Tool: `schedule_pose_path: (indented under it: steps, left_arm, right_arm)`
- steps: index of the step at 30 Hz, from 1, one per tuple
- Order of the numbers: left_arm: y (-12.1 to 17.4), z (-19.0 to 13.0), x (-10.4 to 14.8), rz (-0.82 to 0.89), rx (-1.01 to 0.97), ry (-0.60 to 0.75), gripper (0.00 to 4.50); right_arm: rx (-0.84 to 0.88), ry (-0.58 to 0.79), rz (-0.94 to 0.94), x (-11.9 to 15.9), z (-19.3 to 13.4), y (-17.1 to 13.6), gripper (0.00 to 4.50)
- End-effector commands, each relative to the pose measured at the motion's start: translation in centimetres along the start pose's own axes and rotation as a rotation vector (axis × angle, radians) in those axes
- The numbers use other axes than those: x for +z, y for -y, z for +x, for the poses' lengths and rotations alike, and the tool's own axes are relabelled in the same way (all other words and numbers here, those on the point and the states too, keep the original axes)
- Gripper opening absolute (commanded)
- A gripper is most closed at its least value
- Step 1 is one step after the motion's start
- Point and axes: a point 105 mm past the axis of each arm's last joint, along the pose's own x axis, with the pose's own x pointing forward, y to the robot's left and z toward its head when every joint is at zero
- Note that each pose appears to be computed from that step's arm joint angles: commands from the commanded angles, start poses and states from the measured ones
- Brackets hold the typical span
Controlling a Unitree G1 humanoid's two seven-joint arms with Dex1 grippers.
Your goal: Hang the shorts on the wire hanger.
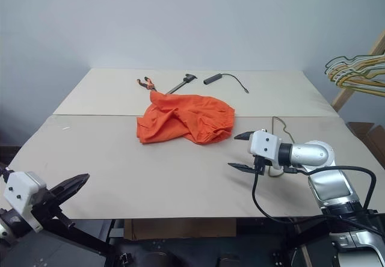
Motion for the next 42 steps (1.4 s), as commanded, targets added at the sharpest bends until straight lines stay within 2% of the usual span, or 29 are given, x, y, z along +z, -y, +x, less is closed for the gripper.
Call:
schedule_pose_path:
  steps: [1,10,15,20,24,30,34,42]
  left_arm:
    - [-0.4,0.1,0.9,0.023,0.017,0.025,0.00]
    - [-0.5,0.4,0.6,0.031,0.031,0.007,0.00]
    - [0.0,0.9,0.2,0.049,0.003,-0.013,0.00]
    - [0.5,1.4,0.8,0.043,-0.041,0.014,0.00]
    - [0.6,1.8,0.6,0.059,-0.074,0.002,0.00]
    - [0.4,2.3,1.1,0.075,-0.098,0.019,0.00]
    - [0.8,2.5,1.0,0.077,-0.121,0.015,0.00]
    - [1.1,2.8,0.6,0.072,-0.136,0.013,0.00]
  right_arm:
    - [-0.028,0.028,-0.062,1.2,-0.1,0.9,4.47]
    - [-0.031,0.038,-0.073,1.5,0.2,1.1,4.47]
    - [-0.037,0.019,-0.086,1.9,2.1,1.5,4.47]
    - [-0.076,-0.095,-0.226,1.7,4.8,3.5,4.47]
    - [-0.110,-0.130,-0.300,2.3,7.4,5.1,4.47]
    - [-0.039,-0.179,-0.531,2.5,11.0,4.3,4.47]
    - [-0.076,-0.191,-0.667,3.3,13.0,4.9,4.47]
    - [-0.046,-0.229,-0.772,3.1,14.9,5.4,4.47]
